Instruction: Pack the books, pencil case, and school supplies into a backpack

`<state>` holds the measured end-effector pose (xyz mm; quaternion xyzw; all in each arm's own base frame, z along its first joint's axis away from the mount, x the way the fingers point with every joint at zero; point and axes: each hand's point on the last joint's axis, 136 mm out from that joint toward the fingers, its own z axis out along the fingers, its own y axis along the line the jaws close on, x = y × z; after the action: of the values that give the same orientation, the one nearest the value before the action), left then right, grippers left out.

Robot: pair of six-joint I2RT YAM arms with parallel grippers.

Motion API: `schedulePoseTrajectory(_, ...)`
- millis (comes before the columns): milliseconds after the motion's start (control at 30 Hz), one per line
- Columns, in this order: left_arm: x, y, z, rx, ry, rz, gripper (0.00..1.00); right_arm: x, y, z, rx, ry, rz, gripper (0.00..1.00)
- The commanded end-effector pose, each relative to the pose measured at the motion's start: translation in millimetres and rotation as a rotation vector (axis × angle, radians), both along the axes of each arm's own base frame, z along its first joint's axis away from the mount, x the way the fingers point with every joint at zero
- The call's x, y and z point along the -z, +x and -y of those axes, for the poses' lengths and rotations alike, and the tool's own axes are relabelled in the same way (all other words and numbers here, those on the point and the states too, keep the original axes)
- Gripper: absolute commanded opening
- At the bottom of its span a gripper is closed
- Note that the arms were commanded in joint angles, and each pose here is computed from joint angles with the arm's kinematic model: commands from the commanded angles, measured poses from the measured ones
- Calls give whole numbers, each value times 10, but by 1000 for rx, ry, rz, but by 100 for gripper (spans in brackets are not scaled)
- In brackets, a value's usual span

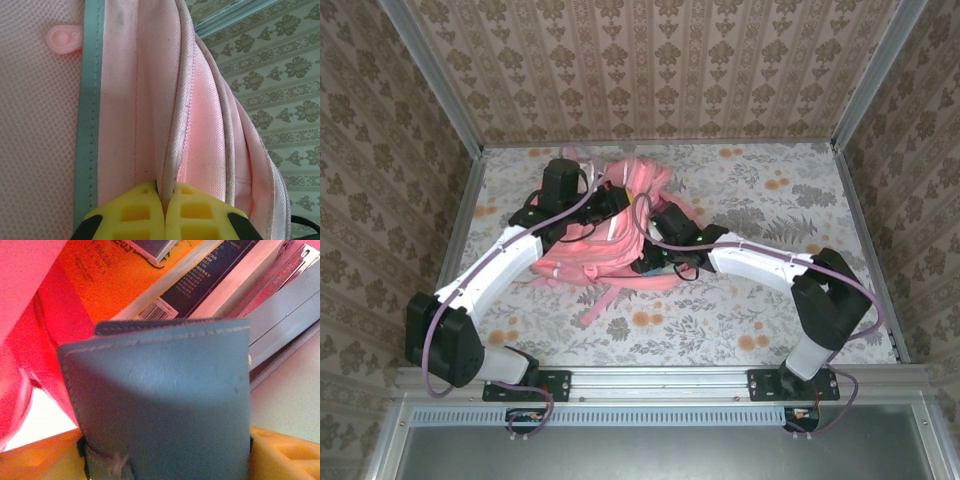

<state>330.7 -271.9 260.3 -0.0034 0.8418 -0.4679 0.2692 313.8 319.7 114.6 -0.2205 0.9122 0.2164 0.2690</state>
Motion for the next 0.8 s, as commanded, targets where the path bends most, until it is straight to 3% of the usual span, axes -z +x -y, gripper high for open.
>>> schedulePoseTrajectory(0,-440,2,54,20,-84,138,0,-25,-96,-183,-112,-30,43,84)
schedulePoseTrajectory(100,-420,-2,44,21,-79,135,0,-115,-114,-131,-93,-19,63,96)
schedulePoseTrajectory(367,-364,-4,37,19,-81,123,0,-296,-76,145,3,27,75,97)
schedulePoseTrajectory(533,-341,-9,24,17,-76,120,0,-330,-100,306,52,58,54,74)
schedulePoseTrajectory(600,-322,-10,25,18,-75,115,0,-311,-144,317,55,77,39,47)
schedulePoseTrajectory(667,-309,-11,26,17,-77,113,0,-249,-181,308,57,91,13,31)
schedulePoseTrajectory(767,-300,-7,28,16,-79,111,0,-125,-216,262,66,113,-39,30)
